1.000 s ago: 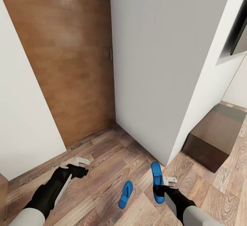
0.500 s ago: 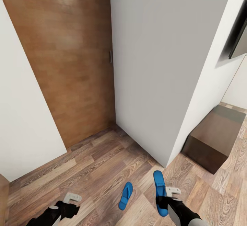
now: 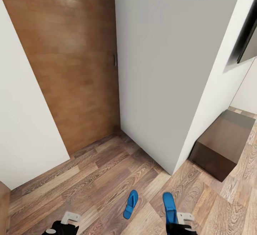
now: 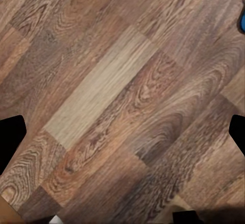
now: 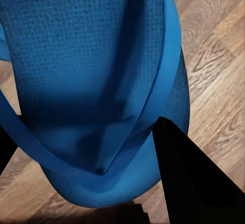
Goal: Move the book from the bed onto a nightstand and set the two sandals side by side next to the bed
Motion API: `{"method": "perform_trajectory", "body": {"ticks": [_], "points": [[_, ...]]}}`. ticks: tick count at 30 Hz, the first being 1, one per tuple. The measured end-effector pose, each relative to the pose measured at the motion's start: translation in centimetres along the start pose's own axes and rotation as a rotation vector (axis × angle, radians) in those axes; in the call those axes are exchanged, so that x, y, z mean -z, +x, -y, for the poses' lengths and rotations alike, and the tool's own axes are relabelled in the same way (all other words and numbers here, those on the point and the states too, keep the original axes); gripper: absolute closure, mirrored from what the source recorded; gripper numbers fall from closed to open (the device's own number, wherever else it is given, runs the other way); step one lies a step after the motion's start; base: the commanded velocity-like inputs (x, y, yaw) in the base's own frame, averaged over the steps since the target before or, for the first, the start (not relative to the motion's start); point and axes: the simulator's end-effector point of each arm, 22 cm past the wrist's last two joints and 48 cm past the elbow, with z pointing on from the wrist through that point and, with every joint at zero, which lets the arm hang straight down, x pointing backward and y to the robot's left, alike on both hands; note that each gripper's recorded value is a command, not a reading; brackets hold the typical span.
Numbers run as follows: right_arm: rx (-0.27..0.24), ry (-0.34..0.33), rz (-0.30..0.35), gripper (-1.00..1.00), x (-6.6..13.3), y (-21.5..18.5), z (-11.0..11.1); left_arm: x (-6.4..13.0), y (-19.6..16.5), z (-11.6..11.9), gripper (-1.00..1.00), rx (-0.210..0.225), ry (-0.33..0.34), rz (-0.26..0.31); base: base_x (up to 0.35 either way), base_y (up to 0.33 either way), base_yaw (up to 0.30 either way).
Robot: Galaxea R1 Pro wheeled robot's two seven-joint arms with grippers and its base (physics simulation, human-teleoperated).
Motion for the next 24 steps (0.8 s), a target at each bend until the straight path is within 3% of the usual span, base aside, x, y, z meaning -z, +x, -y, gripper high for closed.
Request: {"method": "perform_trajectory", "body": {"ticks": [24], "points": [[-0.001, 0.003, 0.01, 1.0, 0.0, 0.9, 0.2, 0.1, 2.1, 0.0, -1.0, 0.001, -0.039, -0.028, 0.0, 0.0, 0.021]]}}
